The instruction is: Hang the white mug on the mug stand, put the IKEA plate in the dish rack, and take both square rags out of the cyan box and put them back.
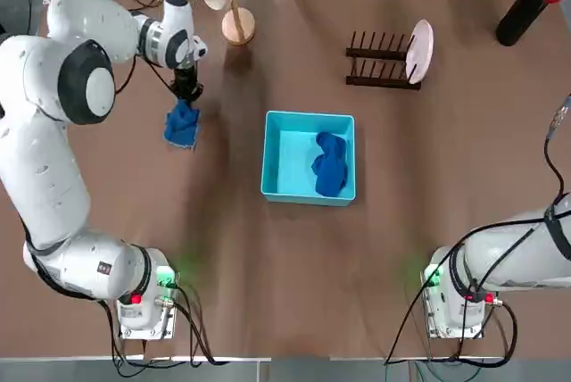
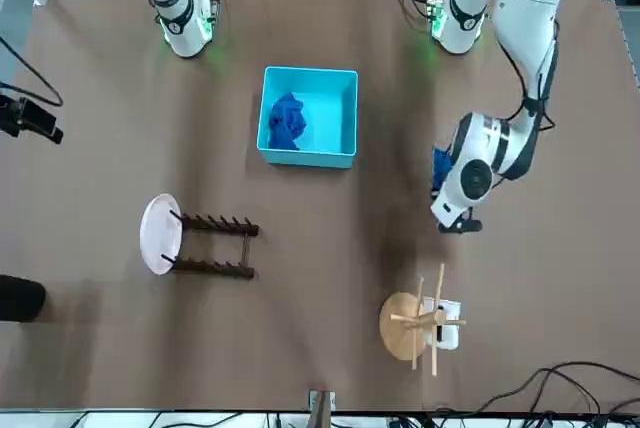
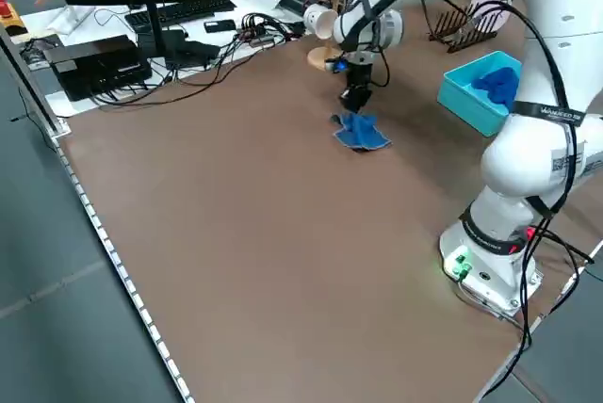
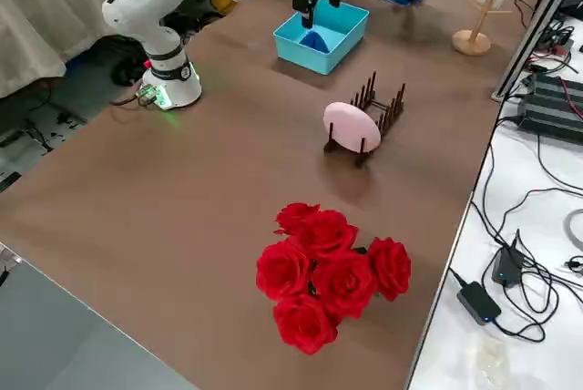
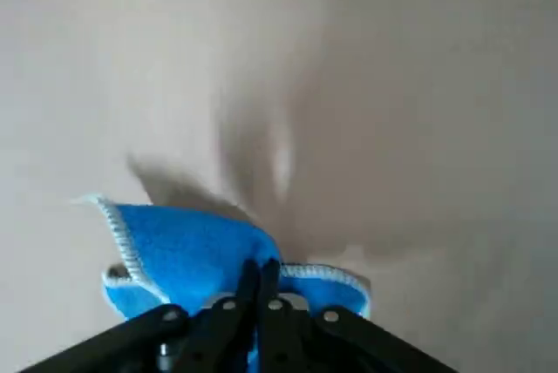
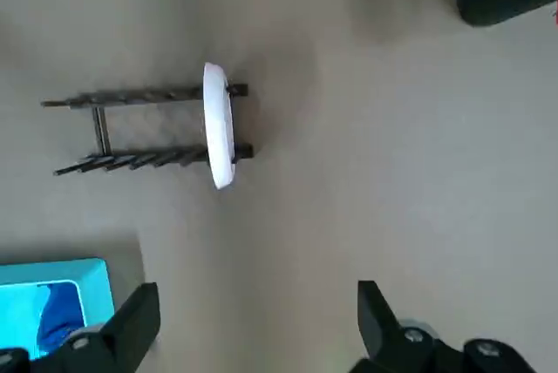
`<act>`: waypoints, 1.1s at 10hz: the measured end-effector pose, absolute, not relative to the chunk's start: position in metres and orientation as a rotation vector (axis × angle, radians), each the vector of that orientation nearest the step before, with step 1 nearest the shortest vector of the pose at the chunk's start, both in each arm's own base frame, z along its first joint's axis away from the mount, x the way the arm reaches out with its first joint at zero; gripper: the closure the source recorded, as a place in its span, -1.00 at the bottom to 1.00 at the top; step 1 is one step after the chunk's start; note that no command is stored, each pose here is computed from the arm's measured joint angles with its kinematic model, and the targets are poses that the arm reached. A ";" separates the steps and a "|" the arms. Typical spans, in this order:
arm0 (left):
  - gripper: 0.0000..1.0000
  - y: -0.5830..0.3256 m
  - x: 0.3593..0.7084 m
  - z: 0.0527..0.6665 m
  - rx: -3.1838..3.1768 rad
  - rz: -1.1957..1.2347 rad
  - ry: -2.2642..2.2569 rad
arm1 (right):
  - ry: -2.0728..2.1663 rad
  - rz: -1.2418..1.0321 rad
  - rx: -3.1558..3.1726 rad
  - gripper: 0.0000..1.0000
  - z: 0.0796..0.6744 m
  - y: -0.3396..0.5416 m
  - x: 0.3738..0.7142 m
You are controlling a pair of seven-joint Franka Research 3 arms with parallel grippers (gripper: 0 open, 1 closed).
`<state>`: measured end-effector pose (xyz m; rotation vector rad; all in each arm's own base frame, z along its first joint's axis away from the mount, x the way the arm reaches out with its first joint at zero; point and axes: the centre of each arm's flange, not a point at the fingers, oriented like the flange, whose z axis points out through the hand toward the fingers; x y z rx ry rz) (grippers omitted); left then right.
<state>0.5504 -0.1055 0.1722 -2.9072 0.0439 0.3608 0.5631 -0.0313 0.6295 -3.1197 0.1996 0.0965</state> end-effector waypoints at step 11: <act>0.95 0.231 0.516 0.201 -2.782 0.514 0.473 | 0.079 0.459 -3.080 -0.98 0.484 0.247 0.495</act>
